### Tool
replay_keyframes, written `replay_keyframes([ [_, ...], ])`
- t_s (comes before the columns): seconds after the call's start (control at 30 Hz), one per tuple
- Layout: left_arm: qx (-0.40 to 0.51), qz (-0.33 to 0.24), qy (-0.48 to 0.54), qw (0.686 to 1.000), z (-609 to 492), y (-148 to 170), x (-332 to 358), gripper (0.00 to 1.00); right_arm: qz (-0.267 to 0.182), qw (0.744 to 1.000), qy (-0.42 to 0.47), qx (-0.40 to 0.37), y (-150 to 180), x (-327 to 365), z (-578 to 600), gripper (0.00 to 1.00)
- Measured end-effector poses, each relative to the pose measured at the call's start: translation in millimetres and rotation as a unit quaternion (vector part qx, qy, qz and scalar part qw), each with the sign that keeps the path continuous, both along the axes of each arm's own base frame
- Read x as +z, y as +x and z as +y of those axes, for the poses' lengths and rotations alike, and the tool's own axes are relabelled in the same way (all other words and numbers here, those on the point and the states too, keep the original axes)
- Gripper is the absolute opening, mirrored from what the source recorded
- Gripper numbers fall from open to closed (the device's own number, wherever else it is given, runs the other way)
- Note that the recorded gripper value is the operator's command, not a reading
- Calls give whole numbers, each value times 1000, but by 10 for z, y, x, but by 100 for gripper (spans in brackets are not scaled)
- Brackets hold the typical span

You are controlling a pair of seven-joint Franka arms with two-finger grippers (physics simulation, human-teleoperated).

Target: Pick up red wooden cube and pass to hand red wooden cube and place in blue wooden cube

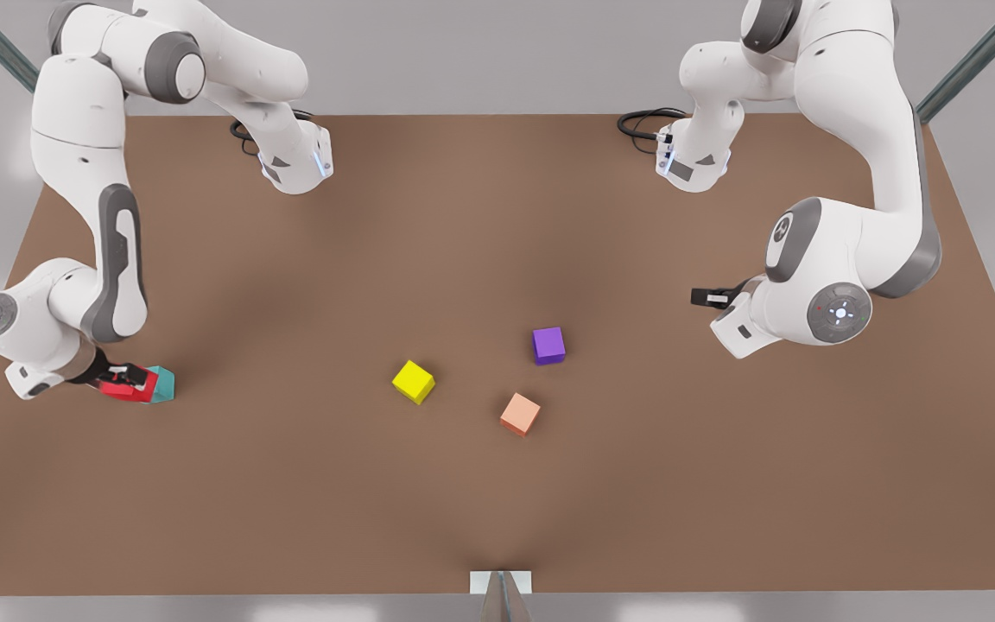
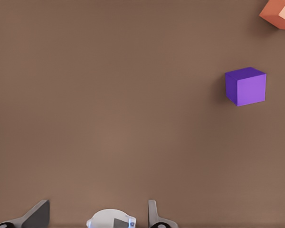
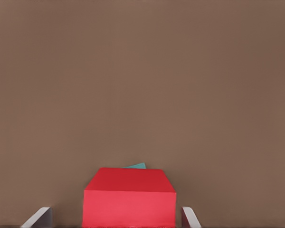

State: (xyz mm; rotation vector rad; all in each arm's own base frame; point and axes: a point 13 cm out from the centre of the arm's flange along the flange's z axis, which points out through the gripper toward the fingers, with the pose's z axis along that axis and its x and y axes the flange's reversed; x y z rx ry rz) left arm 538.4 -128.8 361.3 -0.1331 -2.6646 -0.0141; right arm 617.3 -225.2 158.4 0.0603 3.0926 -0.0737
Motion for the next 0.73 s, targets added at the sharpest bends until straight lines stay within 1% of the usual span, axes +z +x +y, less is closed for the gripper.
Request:
replay_keyframes([
  [0.1, -1, -1, 1, 1000, -1, 3, 6, 100, -14, 1000, 7, 1, 44, 500, 9, 100],
  [0.13, -2, -3, 4, 1000, 15, 11, 15, 100, -24, 1000, 9, 6, 109, 776, 46, 100],
  [0.2, -14, -21, 24, 999, 48, 64, 105, 100, -40, 999, 10, 34, 378, 1291, 368, 100],
  [0.3, -21, -37, 43, 998, 115, 126, 185, 100, -28, 994, 6, 109, 815, 1692, 1519, 100],
  [0.33, -22, -39, 47, 998, 134, 134, 192, 100, -17, 991, -7, 134, 893, 1818, 1881, 100],
  [0.4, -23, -41, 52, 998, 161, 144, 198, 100, 1, 988, -25, 151, 858, 2168, 2196, 100],
  [0.43, -23, -41, 54, 997, 170, 147, 200, 100, 8, 989, -26, 146, 752, 2416, 2207, 100],
  [0.53, -23, -41, 57, 997, 194, 154, 195, 100, 24, 992, 4, 127, 29, 3167, 2101, 100],
  [0.6, -23, -41, 58, 997, 205, 155, 194, 100, 44, 992, 11, 115, -387, 3358, 2063, 100],
  [0.67, -23, -41, 58, 997, 208, 156, 193, 100, 66, 993, 14, 102, -612, 3366, 2016, 100],
  [0.73, -23, -41, 58, 997, 210, 156, 193, 100, 80, 993, 15, 89, -729, 3372, 1975, 100],
])
